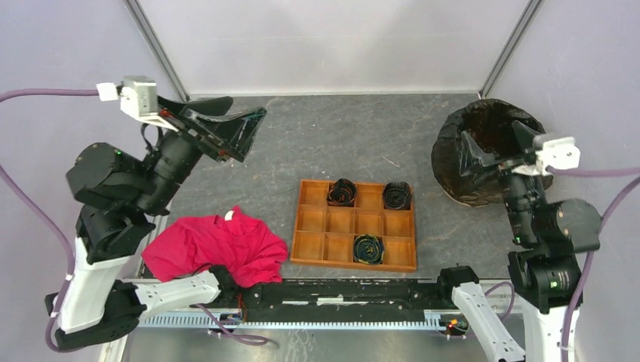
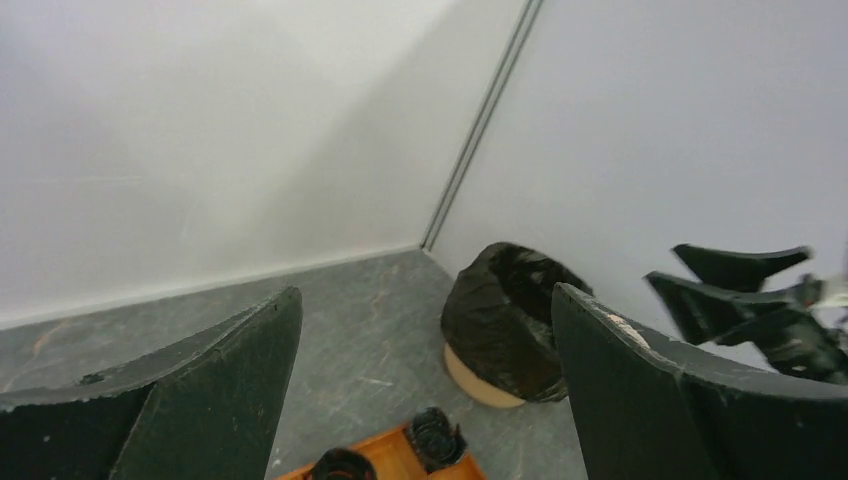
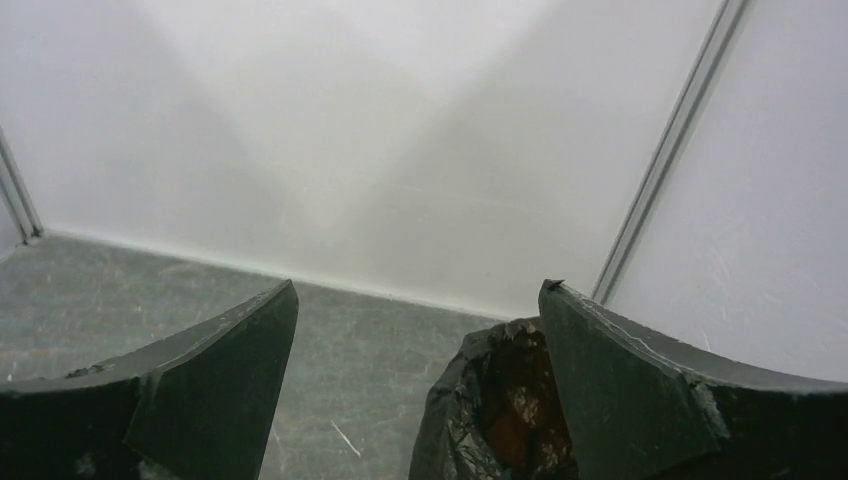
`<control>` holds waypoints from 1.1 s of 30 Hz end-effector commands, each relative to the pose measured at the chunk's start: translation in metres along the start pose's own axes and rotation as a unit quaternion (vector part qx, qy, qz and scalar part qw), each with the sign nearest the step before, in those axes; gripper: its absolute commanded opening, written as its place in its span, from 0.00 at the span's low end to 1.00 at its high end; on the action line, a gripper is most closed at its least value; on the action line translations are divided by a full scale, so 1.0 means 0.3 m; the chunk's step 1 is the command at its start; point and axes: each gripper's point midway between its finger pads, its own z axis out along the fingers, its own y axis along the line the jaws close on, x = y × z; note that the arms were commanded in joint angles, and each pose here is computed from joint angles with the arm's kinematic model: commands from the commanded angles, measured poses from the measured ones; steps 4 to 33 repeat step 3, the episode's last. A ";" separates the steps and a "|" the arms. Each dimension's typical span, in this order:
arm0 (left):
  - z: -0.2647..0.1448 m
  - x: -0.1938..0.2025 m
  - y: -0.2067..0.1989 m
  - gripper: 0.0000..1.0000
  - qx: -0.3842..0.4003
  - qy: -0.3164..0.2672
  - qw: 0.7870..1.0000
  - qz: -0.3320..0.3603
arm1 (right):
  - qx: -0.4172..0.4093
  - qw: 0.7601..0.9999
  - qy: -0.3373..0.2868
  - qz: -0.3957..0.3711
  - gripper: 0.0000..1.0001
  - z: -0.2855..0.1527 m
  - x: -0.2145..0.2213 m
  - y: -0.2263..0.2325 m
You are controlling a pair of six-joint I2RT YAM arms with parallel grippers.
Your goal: Put the trash bags into the trash bin
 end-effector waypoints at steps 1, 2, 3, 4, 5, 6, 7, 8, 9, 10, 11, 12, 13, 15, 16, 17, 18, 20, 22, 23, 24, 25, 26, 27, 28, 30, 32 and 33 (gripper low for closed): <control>0.038 0.085 0.050 1.00 -0.033 0.031 0.998 0.049 | 0.024 0.996 -0.079 0.034 0.98 -0.027 -0.092 -0.021; 0.045 0.092 0.048 1.00 -0.031 0.034 0.998 0.053 | 0.029 0.997 -0.067 0.037 0.98 -0.022 -0.095 -0.028; 0.050 0.099 0.044 1.00 -0.028 0.037 0.997 0.055 | 0.033 0.997 -0.052 0.037 0.98 -0.016 -0.092 -0.034; 0.050 0.099 0.044 1.00 -0.028 0.037 0.997 0.055 | 0.033 0.997 -0.052 0.037 0.98 -0.016 -0.092 -0.034; 0.050 0.099 0.044 1.00 -0.028 0.037 0.997 0.055 | 0.033 0.997 -0.052 0.037 0.98 -0.016 -0.092 -0.034; 0.050 0.099 0.044 1.00 -0.028 0.037 0.997 0.055 | 0.033 0.997 -0.052 0.037 0.98 -0.016 -0.092 -0.034; 0.050 0.099 0.044 1.00 -0.028 0.037 0.997 0.055 | 0.033 0.997 -0.052 0.037 0.98 -0.016 -0.092 -0.034; 0.050 0.099 0.044 1.00 -0.028 0.037 0.997 0.055 | 0.033 0.997 -0.052 0.037 0.98 -0.016 -0.092 -0.034; 0.050 0.099 0.044 1.00 -0.028 0.037 0.997 0.055 | 0.033 0.997 -0.052 0.037 0.98 -0.016 -0.092 -0.034; 0.050 0.099 0.044 1.00 -0.028 0.037 0.997 0.055 | 0.033 0.997 -0.052 0.037 0.98 -0.016 -0.092 -0.034; 0.050 0.099 0.044 1.00 -0.028 0.037 0.997 0.055 | 0.033 0.997 -0.052 0.037 0.98 -0.016 -0.092 -0.034; 0.050 0.099 0.044 1.00 -0.028 0.037 0.997 0.055 | 0.033 0.997 -0.052 0.037 0.98 -0.016 -0.092 -0.034; 0.050 0.099 0.044 1.00 -0.028 0.037 0.997 0.055 | 0.033 0.997 -0.052 0.037 0.98 -0.016 -0.092 -0.034; 0.050 0.099 0.044 1.00 -0.028 0.037 0.997 0.055 | 0.033 0.997 -0.052 0.037 0.98 -0.016 -0.092 -0.034; 0.050 0.099 0.044 1.00 -0.028 0.037 0.997 0.055 | 0.033 0.997 -0.052 0.037 0.98 -0.016 -0.092 -0.034; 0.050 0.099 0.044 1.00 -0.028 0.037 0.997 0.055 | 0.033 0.997 -0.052 0.037 0.98 -0.016 -0.092 -0.034; 0.050 0.099 0.044 1.00 -0.028 0.037 0.997 0.055 | 0.033 0.997 -0.052 0.037 0.98 -0.016 -0.092 -0.034; 0.050 0.099 0.044 1.00 -0.028 0.037 0.997 0.055 | 0.033 0.997 -0.052 0.037 0.98 -0.016 -0.092 -0.034; 0.050 0.099 0.044 1.00 -0.028 0.037 0.997 0.055 | 0.033 0.997 -0.052 0.037 0.98 -0.016 -0.092 -0.034; 0.050 0.099 0.044 1.00 -0.028 0.037 0.997 0.055 | 0.033 0.997 -0.052 0.037 0.98 -0.016 -0.092 -0.034; 0.050 0.099 0.044 1.00 -0.028 0.037 0.997 0.055 | 0.033 0.997 -0.052 0.037 0.98 -0.016 -0.092 -0.034; 0.050 0.099 0.044 1.00 -0.028 0.037 0.997 0.055 | 0.033 0.997 -0.052 0.037 0.98 -0.016 -0.092 -0.034; 0.050 0.099 0.044 1.00 -0.028 0.037 0.997 0.055 | 0.033 0.997 -0.052 0.037 0.98 -0.016 -0.092 -0.034; 0.050 0.099 0.044 1.00 -0.028 0.037 0.997 0.055 | 0.033 0.997 -0.052 0.037 0.98 -0.016 -0.092 -0.034; 0.050 0.099 0.044 1.00 -0.028 0.037 0.997 0.055 | 0.033 0.997 -0.052 0.037 0.98 -0.016 -0.092 -0.034; 0.050 0.099 0.044 1.00 -0.028 0.037 0.997 0.055 | 0.033 0.997 -0.052 0.037 0.98 -0.016 -0.092 -0.034; 0.050 0.099 0.044 1.00 -0.028 0.037 0.997 0.055 | 0.033 0.997 -0.052 0.037 0.98 -0.016 -0.092 -0.034; 0.050 0.099 0.044 1.00 -0.028 0.037 0.997 0.055 | 0.033 0.997 -0.052 0.037 0.98 -0.016 -0.092 -0.034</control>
